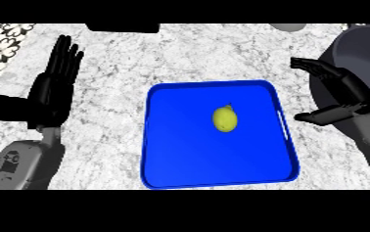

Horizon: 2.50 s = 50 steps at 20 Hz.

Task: Pick the pear from the tray and place it in the pot

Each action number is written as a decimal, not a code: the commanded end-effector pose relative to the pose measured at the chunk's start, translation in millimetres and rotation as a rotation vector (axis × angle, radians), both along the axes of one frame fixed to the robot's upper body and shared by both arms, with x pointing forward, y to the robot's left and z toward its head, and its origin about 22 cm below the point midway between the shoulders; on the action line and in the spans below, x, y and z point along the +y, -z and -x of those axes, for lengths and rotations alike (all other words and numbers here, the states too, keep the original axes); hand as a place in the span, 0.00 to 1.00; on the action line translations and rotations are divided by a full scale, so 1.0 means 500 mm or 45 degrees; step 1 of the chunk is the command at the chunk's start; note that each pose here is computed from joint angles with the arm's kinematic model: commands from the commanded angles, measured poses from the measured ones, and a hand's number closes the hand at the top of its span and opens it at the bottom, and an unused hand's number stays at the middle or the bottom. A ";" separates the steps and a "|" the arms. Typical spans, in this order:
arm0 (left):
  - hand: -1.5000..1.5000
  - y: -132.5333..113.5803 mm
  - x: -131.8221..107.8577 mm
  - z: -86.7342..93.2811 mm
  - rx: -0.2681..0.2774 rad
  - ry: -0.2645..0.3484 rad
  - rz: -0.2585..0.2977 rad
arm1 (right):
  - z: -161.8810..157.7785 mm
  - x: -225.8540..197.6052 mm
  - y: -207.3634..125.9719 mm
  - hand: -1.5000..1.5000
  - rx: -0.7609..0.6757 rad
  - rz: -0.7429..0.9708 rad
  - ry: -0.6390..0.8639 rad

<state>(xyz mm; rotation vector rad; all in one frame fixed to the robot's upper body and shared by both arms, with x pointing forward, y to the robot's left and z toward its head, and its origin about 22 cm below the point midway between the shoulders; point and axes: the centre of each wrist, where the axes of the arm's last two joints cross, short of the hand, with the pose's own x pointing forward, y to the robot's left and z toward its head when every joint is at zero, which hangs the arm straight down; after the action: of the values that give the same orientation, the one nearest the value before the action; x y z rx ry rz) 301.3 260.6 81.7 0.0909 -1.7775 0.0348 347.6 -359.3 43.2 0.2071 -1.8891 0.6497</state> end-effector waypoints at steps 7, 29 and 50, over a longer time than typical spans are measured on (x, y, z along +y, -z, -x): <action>0.50 0.014 0.008 -0.012 0.019 -0.025 -0.019 | -0.033 -0.014 -0.062 0.00 0.088 0.495 -0.264; 0.50 0.015 -0.006 -0.006 0.026 -0.006 0.014 | -0.045 0.230 -0.027 0.00 0.273 0.783 -0.434; 0.50 0.018 0.050 -0.018 0.019 -0.030 -0.012 | -0.040 0.347 0.062 0.00 0.251 0.820 -0.347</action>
<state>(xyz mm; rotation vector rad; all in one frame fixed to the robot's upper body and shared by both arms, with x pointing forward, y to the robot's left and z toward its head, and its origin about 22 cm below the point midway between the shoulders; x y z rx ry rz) 304.1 270.8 76.3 0.1060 -1.7622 0.0461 355.2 -201.0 22.3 0.0900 -1.3997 1.3399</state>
